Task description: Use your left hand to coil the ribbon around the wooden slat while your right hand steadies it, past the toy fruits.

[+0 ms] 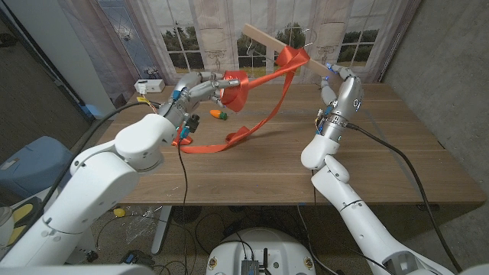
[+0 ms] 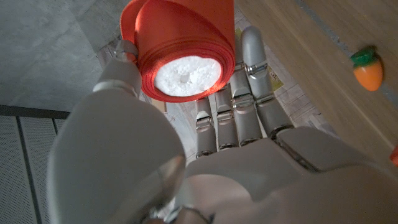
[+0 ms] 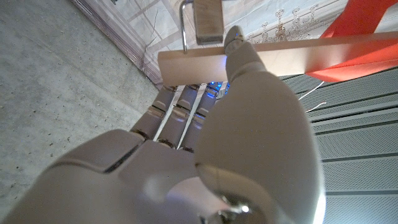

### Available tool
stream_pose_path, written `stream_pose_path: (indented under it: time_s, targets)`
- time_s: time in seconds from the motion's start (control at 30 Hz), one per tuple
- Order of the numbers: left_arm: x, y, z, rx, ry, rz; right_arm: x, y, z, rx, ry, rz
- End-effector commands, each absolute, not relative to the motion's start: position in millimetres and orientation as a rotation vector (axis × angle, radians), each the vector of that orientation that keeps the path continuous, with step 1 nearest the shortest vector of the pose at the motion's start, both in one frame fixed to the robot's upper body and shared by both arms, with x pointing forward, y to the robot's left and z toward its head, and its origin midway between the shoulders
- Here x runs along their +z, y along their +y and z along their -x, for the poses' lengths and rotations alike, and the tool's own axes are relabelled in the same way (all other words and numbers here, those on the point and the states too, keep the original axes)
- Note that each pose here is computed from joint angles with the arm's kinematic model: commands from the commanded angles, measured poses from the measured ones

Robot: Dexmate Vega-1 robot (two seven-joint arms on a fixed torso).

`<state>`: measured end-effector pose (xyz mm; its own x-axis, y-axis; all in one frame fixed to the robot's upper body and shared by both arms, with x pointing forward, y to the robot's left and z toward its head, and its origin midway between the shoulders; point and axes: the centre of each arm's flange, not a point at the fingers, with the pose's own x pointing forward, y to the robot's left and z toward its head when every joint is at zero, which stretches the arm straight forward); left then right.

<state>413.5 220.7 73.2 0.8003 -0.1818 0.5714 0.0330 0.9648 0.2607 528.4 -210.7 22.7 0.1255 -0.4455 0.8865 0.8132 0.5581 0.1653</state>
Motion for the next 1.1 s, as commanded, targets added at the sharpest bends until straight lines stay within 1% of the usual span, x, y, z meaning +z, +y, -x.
stream_pose_path:
  time_s: [0.03, 0.3, 0.5, 0.83, 1.0, 1.1]
  targets:
    - [48, 251, -438, 0.032, -0.500, -0.215, 22, -217, -521, -0.887, -1.130, 0.284]
    - [42, 268, -451, 0.091, -0.450, -0.183, 21, -218, -517, -0.810, -1.163, 0.202]
    - [43, 283, -463, 0.113, -0.437, -0.145, 21, -218, -516, -0.692, -1.190, 0.181]
    - [57, 315, -480, 0.188, -0.422, -0.118, 18, -224, -512, -0.524, -1.210, 0.142]
    - [65, 324, -488, 0.195, -0.426, -0.113, 16, -229, -511, -0.394, -1.214, 0.061]
    - [69, 325, -492, 0.203, -0.425, -0.119, 15, -232, -510, -0.368, -1.214, 0.046]
